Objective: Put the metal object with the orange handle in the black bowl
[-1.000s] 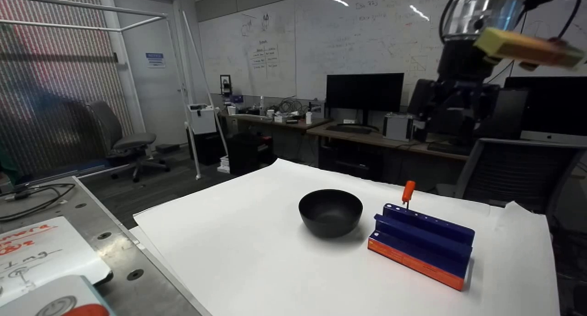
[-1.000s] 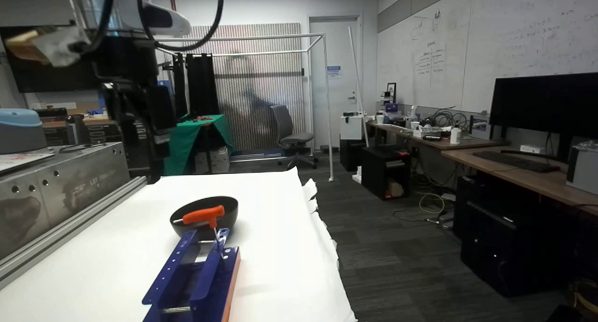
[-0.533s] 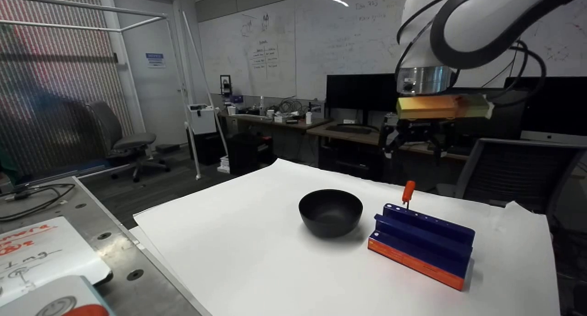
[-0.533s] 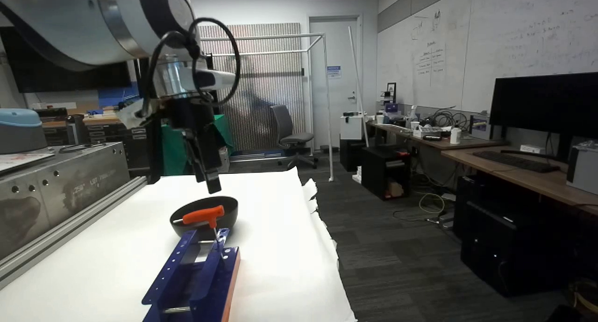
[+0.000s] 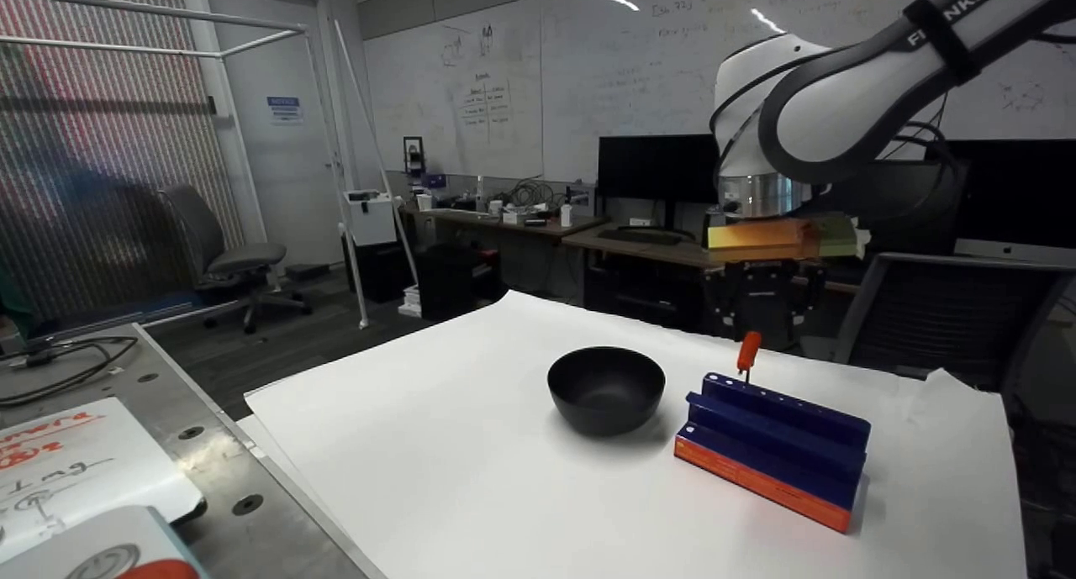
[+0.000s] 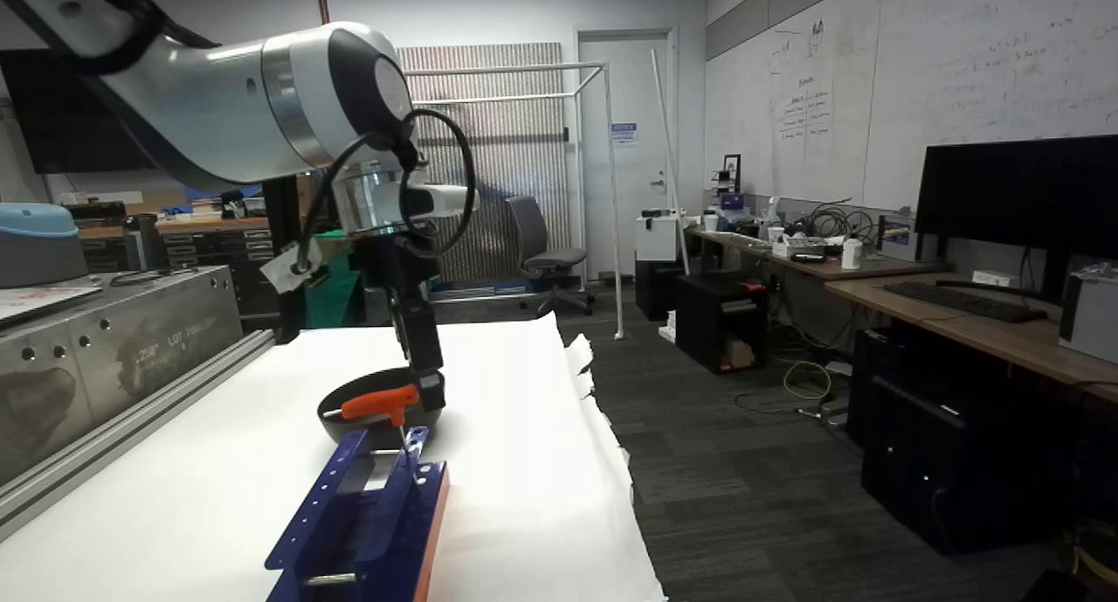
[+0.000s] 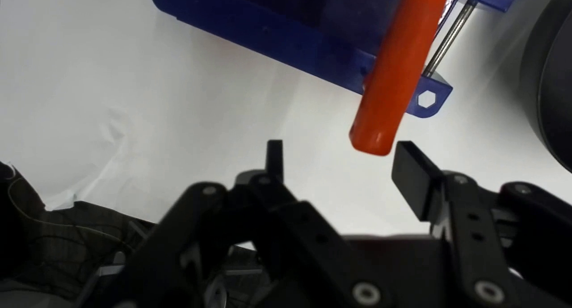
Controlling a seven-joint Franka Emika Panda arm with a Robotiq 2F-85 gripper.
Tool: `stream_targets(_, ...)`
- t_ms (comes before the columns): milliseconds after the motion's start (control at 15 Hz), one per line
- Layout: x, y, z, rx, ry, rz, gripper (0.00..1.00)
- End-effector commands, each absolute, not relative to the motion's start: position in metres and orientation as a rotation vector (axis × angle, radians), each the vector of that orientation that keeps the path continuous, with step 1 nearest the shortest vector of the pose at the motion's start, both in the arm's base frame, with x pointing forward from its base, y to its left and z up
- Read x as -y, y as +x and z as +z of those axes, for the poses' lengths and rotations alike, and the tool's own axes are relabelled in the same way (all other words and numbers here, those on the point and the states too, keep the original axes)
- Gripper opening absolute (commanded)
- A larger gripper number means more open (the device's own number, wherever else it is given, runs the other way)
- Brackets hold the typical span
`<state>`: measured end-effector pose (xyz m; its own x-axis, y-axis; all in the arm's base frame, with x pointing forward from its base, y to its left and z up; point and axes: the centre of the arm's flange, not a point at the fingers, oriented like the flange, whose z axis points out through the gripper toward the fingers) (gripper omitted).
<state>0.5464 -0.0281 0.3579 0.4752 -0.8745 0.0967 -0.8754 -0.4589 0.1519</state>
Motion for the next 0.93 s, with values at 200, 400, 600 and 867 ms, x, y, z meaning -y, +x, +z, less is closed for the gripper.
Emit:
stream_targets(200,0.0,0.544,0.372,1.536,2.552,0.03,0.11)
stream_targets(400,-0.009,0.538,0.378,1.522,2.564,0.039,0.06)
stream_targets(600,-0.011,0.536,0.381,1.513,2.574,0.066,0.05)
stream_targets(867,-0.02,0.53,0.424,1.491,2.582,0.148,0.05)
